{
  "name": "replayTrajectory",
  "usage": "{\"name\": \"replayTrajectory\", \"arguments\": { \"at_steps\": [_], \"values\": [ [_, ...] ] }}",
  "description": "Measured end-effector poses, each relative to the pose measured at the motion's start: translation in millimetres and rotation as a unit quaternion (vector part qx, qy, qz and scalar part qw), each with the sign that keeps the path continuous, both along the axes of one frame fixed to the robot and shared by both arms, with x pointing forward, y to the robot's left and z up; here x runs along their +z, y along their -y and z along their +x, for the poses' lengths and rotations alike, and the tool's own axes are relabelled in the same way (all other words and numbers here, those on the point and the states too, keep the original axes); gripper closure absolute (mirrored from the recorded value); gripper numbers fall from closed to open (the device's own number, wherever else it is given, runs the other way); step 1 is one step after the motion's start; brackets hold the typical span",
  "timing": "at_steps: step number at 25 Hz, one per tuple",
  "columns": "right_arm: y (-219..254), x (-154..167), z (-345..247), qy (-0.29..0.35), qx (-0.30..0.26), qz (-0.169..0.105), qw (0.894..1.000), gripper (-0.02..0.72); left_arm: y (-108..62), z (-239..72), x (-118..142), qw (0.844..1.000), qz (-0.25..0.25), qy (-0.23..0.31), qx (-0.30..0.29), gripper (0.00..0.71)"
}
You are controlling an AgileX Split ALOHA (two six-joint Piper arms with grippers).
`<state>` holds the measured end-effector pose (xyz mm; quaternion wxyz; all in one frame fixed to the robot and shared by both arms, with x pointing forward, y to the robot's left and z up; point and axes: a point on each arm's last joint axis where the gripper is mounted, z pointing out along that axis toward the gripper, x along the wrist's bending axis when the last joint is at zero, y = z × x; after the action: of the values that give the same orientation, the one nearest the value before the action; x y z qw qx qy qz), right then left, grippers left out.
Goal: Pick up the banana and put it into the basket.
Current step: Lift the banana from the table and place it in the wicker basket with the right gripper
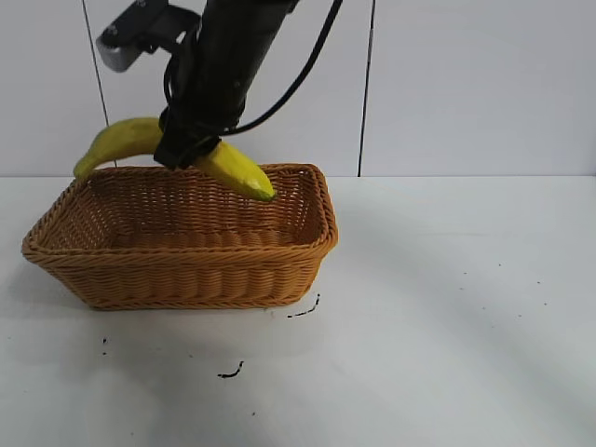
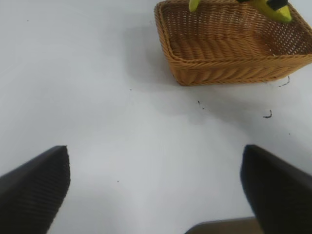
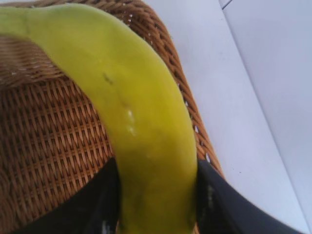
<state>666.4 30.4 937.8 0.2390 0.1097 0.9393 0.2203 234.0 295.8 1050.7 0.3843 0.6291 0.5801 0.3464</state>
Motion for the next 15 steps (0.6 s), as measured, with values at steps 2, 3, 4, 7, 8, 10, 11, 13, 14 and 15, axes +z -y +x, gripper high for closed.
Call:
{"name": "replayTrajectory", "arguments": {
  "at_steps": [2, 3, 4, 7, 8, 10, 11, 13, 14, 15],
  "values": [
    [-1.0, 0.7, 1.3, 0.008, 0.000, 0.007, 1.000, 0.400, 0.0, 0.0, 0.0, 1.000, 0.000, 0.000, 0.000, 0.020],
    [-1.3, 1.0, 1.5, 0.010, 0.000, 0.008, 1.000, 0.400, 0.0, 0.0, 0.0, 1.000, 0.000, 0.000, 0.000, 0.020],
    [-1.4, 1.2, 1.7, 0.011, 0.000, 0.009, 1.000, 0.400, 0.0, 0.0, 0.0, 1.000, 0.000, 0.000, 0.000, 0.020],
    [-1.4, 1.3, 1.7, 0.012, 0.000, 0.009, 1.000, 0.400, 0.0, 0.0, 0.0, 1.000, 0.000, 0.000, 0.000, 0.020],
    [-1.4, 1.3, 1.7, 0.012, 0.000, 0.009, 1.000, 0.400, 0.0, 0.0, 0.0, 1.000, 0.000, 0.000, 0.000, 0.020],
    [-1.5, 1.3, 1.8, 0.013, 0.003, 0.008, 1.000, 0.400, 0.0, 0.0, 0.0, 1.000, 0.000, 0.000, 0.000, 0.020],
    [-1.5, 1.3, 1.8, 0.014, 0.004, 0.007, 1.000, 0.399, 0.0, 0.0, 0.0, 1.000, 0.000, 0.000, 0.000, 0.020],
    [-1.6, 1.5, 2.0, 0.016, 0.006, 0.007, 1.000, 0.331, 0.0, 0.0, 0.0, 1.000, 0.000, 0.000, 0.000, 0.020],
    [-1.8, 1.7, 2.2, 0.018, 0.007, 0.008, 1.000, 0.258, 0.0, 0.0, 0.0, 1.000, 0.000, 0.000, 0.000, 0.020],
    [-2.0, 2.0, 2.4, 0.020, 0.007, 0.009, 1.000, 0.180, 0.0, 0.0, 0.0, 1.000, 0.000, 0.000, 0.000, 0.020]
  ]
}}
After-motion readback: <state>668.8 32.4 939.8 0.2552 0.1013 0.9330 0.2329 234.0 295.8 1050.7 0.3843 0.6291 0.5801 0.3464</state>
